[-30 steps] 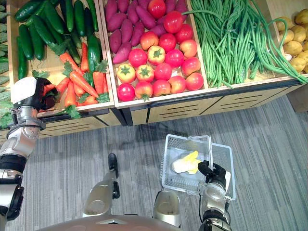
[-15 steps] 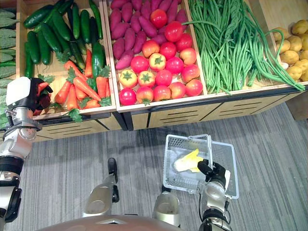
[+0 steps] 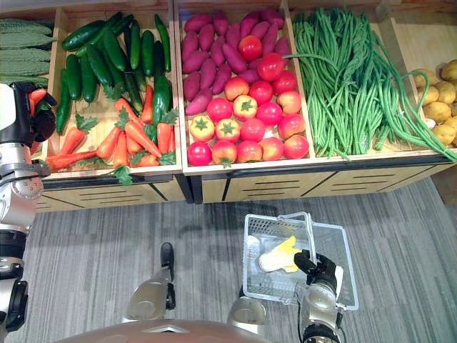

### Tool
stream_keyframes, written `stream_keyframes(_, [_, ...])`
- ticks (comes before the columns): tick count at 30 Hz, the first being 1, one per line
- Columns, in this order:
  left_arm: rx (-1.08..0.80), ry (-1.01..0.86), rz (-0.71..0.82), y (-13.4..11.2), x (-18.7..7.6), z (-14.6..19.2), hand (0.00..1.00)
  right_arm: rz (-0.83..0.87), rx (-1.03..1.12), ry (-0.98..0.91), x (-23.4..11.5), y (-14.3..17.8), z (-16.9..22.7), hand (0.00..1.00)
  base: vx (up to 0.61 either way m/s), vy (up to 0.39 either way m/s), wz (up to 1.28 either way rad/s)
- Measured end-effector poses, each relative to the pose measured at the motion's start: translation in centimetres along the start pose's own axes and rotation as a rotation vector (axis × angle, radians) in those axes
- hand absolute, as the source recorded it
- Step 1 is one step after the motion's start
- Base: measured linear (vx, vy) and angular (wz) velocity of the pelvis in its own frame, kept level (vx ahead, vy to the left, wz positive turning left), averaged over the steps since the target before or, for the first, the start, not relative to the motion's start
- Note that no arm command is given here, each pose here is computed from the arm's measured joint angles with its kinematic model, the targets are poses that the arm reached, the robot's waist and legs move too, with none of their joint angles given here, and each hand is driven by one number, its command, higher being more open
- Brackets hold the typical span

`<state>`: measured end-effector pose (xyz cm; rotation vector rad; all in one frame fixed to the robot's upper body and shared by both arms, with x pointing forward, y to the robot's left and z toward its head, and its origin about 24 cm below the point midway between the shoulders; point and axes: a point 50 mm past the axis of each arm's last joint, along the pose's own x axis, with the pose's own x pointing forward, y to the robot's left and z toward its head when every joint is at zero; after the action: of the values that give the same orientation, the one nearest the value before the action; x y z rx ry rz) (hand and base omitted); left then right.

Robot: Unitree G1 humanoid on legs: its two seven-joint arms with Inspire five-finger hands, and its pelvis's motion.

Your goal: Pick vegetable in the basket

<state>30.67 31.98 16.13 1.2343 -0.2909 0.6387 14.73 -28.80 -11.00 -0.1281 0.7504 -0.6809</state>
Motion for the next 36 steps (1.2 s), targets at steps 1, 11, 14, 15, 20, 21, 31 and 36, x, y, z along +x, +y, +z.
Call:
stream_keyframes(1, [-0.002, -0.005, 0.008, 0.1, 0.0, 0.1, 0.00, 0.001, 0.001, -0.002, 0.0, 0.0, 0.1, 0.00, 0.00, -0.025, -0.04])
stream_keyframes(11, [-0.005, -0.018, 0.023, 0.3, -0.1, 0.3, 0.00, -0.002, -0.026, 0.006, -0.1, -0.2, -0.4, 0.00, -0.07, 0.001, -0.04])
stream_keyframes(14, [-0.013, -0.069, 0.041, 0.8, -0.7, 0.9, 0.00, -0.001, -0.042, 0.001, -0.1, -0.2, -0.3, 0.00, -0.01, 0.001, 0.00])
stream_keyframes(15, [-0.015, -0.080, 0.041, 0.9, -0.8, 1.0, 0.00, -0.001, -0.043, 0.000, -0.1, -0.2, -0.3, 0.00, 0.00, 0.000, 0.00])
stream_keyframes(20, [-0.043, -0.164, 0.059, 1.5, -1.6, 2.4, 0.00, -0.017, -0.103, -0.040, 0.6, -1.5, 0.9, 0.00, 0.04, -0.017, -0.09])
stream_keyframes(21, [-0.052, -0.177, 0.062, 1.6, -1.6, 2.7, 0.00, -0.024, -0.109, -0.047, 0.7, -1.9, 1.1, 0.00, 0.03, -0.021, -0.08])
stream_keyframes(31, [-0.238, -0.344, 0.062, 1.8, -2.5, 6.9, 0.00, -0.070, -0.211, -0.215, 1.9, -4.4, 5.9, 0.00, -0.08, -0.021, -0.20])
stream_keyframes(36, [-0.260, -0.391, 0.038, 2.1, -3.2, 7.8, 0.00, -0.076, -0.279, -0.249, 1.9, -5.1, 6.8, 0.00, -0.07, -0.008, -0.27])
